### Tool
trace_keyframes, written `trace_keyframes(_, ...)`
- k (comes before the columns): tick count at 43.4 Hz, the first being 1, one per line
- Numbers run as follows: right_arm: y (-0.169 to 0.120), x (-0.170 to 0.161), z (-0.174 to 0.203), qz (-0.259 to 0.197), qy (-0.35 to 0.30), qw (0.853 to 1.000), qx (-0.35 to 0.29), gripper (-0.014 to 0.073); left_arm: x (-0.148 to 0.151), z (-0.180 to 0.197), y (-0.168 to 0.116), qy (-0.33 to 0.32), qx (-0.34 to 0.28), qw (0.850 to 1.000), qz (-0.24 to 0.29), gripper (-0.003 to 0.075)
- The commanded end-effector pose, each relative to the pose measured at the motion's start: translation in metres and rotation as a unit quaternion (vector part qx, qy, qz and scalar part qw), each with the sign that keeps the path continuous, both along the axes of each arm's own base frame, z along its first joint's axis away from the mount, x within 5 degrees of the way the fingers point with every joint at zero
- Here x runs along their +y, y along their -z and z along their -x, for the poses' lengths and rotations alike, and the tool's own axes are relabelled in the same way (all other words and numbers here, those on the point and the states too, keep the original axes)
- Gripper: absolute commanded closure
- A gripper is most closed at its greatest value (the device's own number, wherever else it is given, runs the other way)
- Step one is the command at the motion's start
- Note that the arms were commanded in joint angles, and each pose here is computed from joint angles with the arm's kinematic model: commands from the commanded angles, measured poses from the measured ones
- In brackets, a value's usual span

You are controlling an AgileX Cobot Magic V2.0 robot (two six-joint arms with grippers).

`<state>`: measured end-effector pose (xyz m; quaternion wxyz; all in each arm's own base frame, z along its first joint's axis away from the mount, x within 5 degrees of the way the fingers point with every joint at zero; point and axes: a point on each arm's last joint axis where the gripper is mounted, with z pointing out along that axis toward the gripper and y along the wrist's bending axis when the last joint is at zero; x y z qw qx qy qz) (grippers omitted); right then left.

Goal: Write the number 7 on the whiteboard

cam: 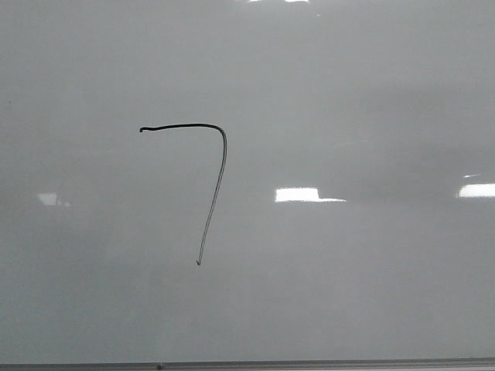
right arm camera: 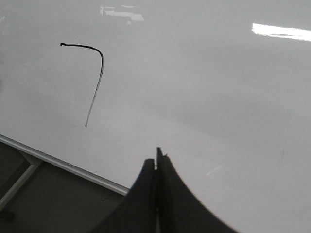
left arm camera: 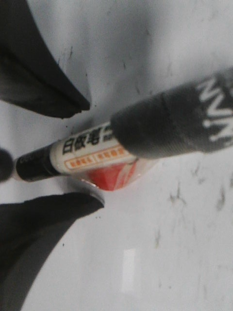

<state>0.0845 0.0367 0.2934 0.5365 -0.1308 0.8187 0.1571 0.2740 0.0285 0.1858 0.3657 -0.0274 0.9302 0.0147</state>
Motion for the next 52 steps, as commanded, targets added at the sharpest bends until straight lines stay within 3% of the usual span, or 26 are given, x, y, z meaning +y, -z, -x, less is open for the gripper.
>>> trace_keyframes(1, -0.013, -0.002, -0.003, -0.02, 0.018, 0.999, -0.034, 0.0655, 0.001, -0.006, -0.022, -0.011, -0.056, 0.998, -0.006, 0.0248)
trace_keyframes(12, -0.013, -0.001, -0.003, -0.02, 0.015, 0.999, -0.03, 0.0655, -0.007, 0.019, -0.059, 0.012, -0.078, 0.997, 0.01, 0.0243)
trace_keyframes(19, -0.013, -0.001, -0.003, -0.021, 0.015, 0.999, -0.03, 0.0655, -0.015, 0.056, -0.095, 0.033, -0.121, 0.992, 0.015, 0.0293)
trace_keyframes(26, -0.013, -0.001, -0.002, -0.02, 0.014, 0.999, -0.029, 0.0655, -0.022, 0.104, -0.117, 0.042, -0.2, 0.979, 0.005, 0.0442)
trace_keyframes(36, -0.013, -0.001, -0.002, -0.02, 0.013, 0.999, -0.028, 0.0655, -0.033, 0.176, -0.134, 0.062, -0.297, 0.953, -0.001, 0.0737)
trace_keyframes(45, -0.013, -0.001, -0.002, -0.02, 0.013, 0.999, -0.028, 0.0655, -0.038, 0.215, -0.145, 0.072, -0.371, 0.926, -0.013, 0.0741)
trace_keyframes(52, -0.013, -0.001, -0.002, -0.02, 0.013, 0.999, -0.028, 0.0655, -0.039, 0.224, -0.147, 0.071, -0.389, 0.918, -0.017, 0.0741)
